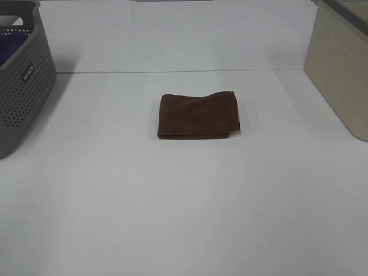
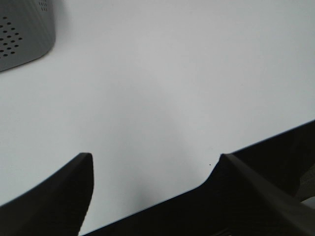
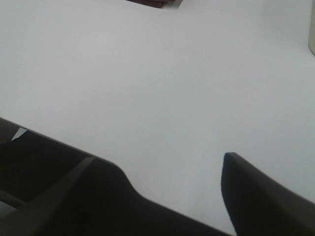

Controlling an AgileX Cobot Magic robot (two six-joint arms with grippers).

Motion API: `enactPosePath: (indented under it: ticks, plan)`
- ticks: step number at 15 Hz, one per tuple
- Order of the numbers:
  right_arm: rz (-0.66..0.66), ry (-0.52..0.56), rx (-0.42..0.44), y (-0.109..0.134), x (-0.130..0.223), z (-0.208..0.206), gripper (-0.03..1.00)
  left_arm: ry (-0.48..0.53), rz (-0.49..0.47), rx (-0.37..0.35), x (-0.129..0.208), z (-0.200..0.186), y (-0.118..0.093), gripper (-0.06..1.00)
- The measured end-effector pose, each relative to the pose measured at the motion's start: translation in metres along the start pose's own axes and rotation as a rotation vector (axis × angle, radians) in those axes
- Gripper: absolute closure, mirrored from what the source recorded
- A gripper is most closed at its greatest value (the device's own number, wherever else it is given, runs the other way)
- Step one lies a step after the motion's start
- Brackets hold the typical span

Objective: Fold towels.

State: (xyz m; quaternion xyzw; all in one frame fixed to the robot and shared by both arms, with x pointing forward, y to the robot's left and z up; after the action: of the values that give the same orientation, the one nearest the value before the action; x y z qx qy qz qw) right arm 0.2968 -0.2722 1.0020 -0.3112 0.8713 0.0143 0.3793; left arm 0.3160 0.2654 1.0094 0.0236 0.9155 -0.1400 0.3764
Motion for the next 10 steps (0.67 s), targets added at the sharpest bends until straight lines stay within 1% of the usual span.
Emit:
enactPosePath:
  ticks: [10]
  plan:
    - [0.01,0.003,0.009,-0.0007,0.0002,0.0,0.3,-0.004,-0.002,-0.004,-0.0005,0.0,0.0006,0.27]
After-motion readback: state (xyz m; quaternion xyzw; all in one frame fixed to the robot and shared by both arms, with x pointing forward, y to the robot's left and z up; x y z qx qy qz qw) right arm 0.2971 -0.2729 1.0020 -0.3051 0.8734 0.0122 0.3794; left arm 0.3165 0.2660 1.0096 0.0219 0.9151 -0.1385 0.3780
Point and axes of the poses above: a point on each arm's last joint axis where the gripper is mounted, z pointing out along that axis toward the gripper, y along the wrist's bending axis when the last joint is at zero, x = y × z, the point moved 6 cm from there along z, pointing out along that axis toward the gripper, and after that the axes turned 15 degrees about -z, right-handed, at the moved point
